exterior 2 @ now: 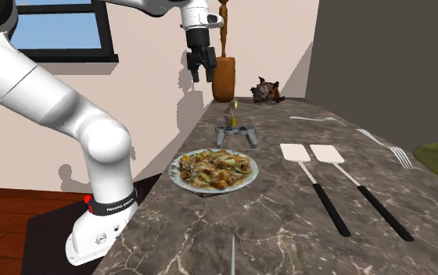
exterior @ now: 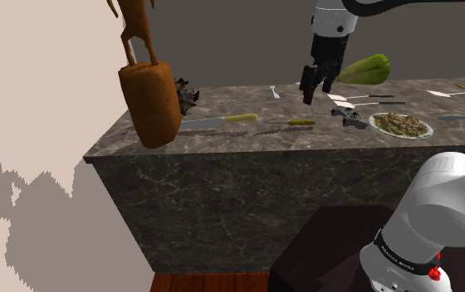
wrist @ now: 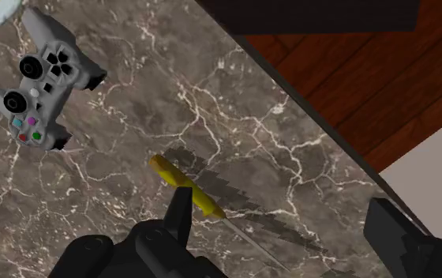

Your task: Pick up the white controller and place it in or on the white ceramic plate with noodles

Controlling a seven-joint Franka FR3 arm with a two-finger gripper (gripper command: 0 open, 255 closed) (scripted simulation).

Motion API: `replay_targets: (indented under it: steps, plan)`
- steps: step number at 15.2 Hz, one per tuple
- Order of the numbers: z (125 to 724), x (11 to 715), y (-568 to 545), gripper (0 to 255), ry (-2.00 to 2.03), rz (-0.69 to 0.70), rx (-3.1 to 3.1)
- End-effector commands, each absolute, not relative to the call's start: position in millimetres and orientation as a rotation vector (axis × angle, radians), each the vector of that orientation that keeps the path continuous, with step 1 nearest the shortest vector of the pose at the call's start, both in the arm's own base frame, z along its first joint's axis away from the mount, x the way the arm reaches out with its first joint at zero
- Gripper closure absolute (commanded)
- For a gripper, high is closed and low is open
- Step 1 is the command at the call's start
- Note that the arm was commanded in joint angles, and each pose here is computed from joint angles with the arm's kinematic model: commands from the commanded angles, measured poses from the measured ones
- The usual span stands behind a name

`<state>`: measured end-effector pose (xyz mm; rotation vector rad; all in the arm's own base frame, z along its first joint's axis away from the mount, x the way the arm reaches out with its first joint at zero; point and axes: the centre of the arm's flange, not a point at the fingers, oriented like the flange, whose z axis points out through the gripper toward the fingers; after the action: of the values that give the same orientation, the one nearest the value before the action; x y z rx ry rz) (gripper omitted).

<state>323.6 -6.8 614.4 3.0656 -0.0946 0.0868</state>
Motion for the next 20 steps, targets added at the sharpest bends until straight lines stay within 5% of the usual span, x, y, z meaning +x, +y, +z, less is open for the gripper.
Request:
replay_targets:
  steps: [1, 20]
  plan:
    - [614.4, 323.6, -6.8, 0, -0.095, 0.087, 3.066]
    - [523.6, 271.9, -206.5, 0, -0.221, -0.003, 3.150]
